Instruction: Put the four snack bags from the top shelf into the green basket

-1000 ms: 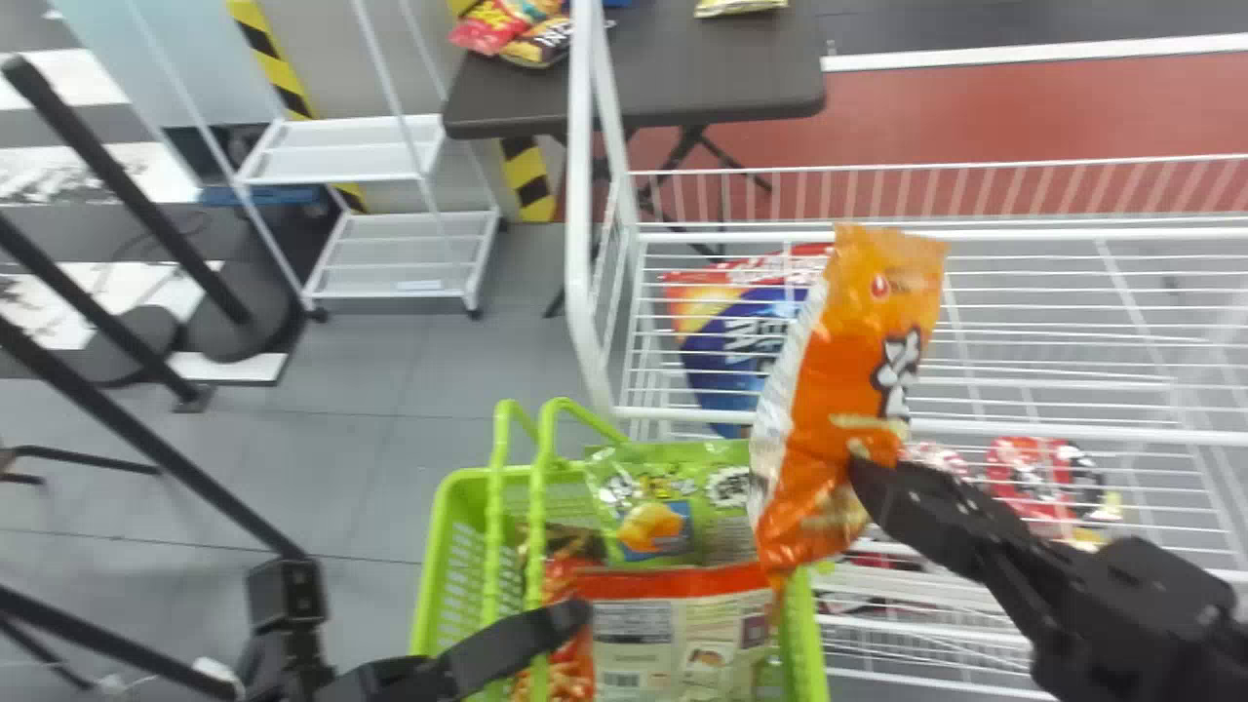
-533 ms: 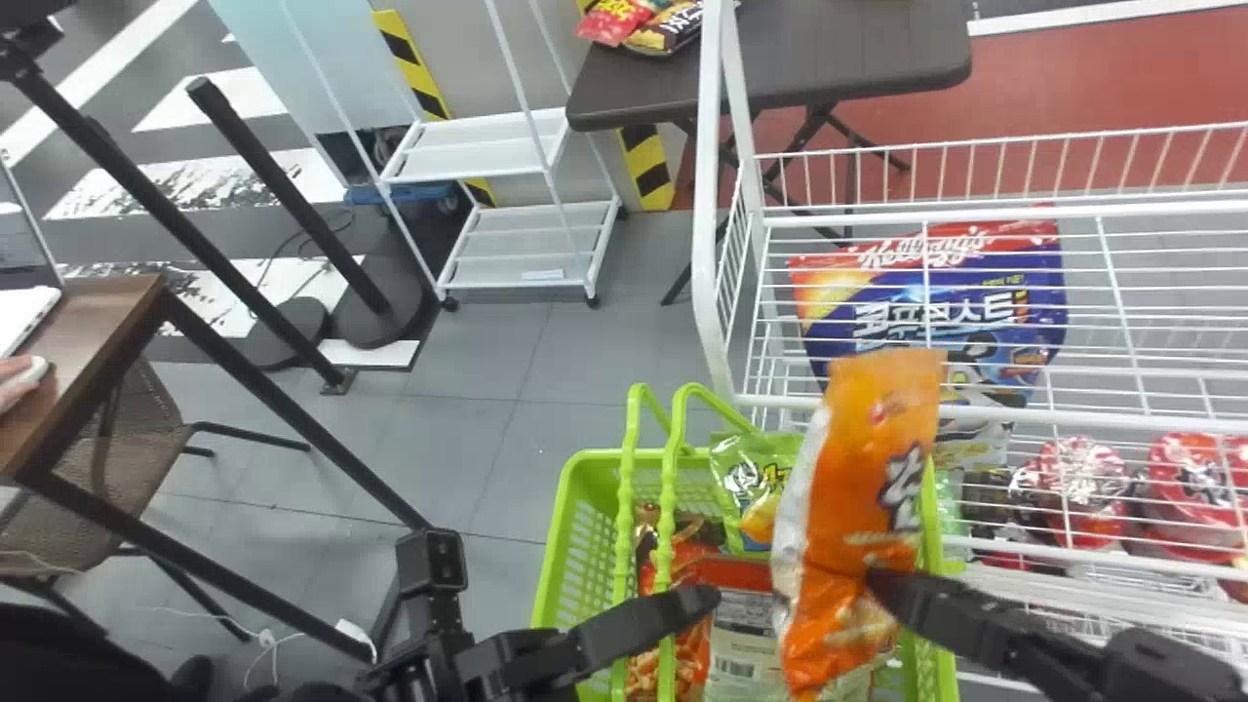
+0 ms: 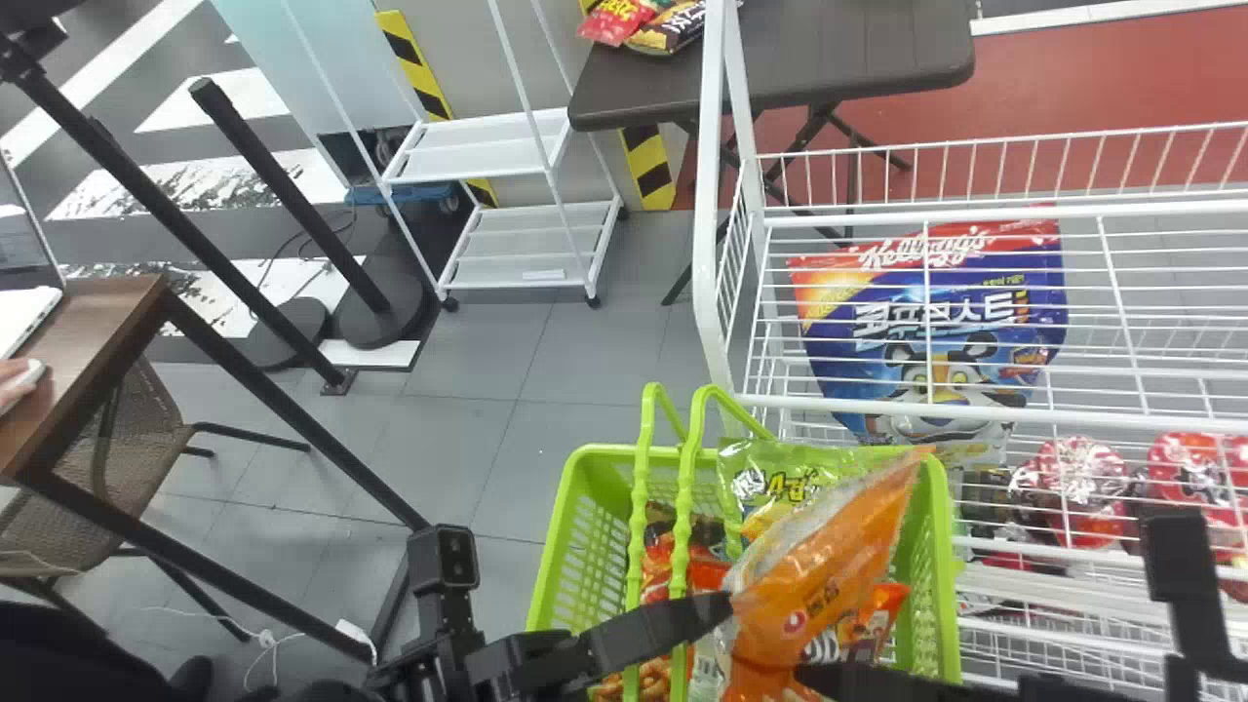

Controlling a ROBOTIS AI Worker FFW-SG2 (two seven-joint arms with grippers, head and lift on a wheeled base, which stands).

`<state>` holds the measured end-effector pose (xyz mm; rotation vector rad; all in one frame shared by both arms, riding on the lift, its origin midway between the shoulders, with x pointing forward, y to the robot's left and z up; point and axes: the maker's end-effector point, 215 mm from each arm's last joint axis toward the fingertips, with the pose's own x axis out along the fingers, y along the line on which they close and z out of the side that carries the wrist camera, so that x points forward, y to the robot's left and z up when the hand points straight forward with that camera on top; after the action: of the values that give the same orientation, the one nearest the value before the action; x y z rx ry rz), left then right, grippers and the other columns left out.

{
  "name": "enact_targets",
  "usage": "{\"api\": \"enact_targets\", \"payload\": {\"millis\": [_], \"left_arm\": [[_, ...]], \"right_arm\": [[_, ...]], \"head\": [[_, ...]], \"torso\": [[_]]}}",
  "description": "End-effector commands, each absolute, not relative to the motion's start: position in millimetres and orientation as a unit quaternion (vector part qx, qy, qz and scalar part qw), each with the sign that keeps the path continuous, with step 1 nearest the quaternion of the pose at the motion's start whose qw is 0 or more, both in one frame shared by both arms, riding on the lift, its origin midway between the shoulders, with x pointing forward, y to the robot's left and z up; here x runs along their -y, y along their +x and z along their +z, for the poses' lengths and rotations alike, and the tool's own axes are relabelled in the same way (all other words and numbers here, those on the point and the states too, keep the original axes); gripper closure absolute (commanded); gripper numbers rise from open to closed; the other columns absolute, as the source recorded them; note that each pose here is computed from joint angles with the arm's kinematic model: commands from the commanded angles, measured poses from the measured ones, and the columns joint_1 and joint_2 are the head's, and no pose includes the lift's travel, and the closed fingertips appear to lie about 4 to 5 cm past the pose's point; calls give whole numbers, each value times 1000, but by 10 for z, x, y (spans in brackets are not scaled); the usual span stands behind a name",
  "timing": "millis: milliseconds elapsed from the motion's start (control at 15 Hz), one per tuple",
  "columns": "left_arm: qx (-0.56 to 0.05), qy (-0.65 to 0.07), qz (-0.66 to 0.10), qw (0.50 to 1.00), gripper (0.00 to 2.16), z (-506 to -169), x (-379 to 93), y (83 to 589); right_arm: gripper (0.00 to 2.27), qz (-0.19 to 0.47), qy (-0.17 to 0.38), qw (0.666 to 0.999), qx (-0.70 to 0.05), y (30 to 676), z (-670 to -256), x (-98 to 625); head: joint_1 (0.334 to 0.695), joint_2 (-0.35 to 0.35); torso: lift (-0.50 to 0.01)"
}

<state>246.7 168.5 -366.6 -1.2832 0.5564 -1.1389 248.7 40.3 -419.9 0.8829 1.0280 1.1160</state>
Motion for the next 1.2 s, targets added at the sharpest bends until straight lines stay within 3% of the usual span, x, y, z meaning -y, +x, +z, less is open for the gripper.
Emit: {"api": "enact_targets", "payload": {"millis": [0,133,200,267,333,600,733,1000,1133], "left_arm": [[-244,-559,-500,615,2148,-3640,-1642,2452],[-245,-558,-502,614,2148,-3638,-1622,2444],[-246,-557,-501,614,2148,-3639,-1631,2445],[-247,-558,-500,615,2148,-3644,-1645,2446],[-246,-558,-498,617,2148,-3645,-1666,2450],[-246,-556,-497,619,2148,-3657,-1675,2485],[-246,-555,-496,620,2148,-3662,-1686,2497],[-247,-559,-494,619,2148,-3685,-1694,2495],[-246,-561,-493,618,2148,-3692,-1704,2492]], "right_arm": [[2256,493,380,642,-447,2659,-4239,-526],[2256,498,372,649,-438,2808,-4231,-599],[2017,502,373,645,-439,2791,-4196,-617],[1183,508,379,639,-435,2750,-4116,-611],[39,515,378,641,-426,2706,-3968,-568],[43,523,345,601,-496,2108,-3753,-285],[43,510,339,629,-479,2202,-3664,-135],[43,499,350,653,-449,2308,-3478,115],[36,464,339,707,-412,2574,-3417,411]], "head": [[695,350],[695,350],[695,350],[695,350],[695,350],[695,350],[695,350],[695,350],[695,350]], "torso": [[-1],[-1],[-1],[-1],[-1],[-1],[-1],[-1],[-1]]}}
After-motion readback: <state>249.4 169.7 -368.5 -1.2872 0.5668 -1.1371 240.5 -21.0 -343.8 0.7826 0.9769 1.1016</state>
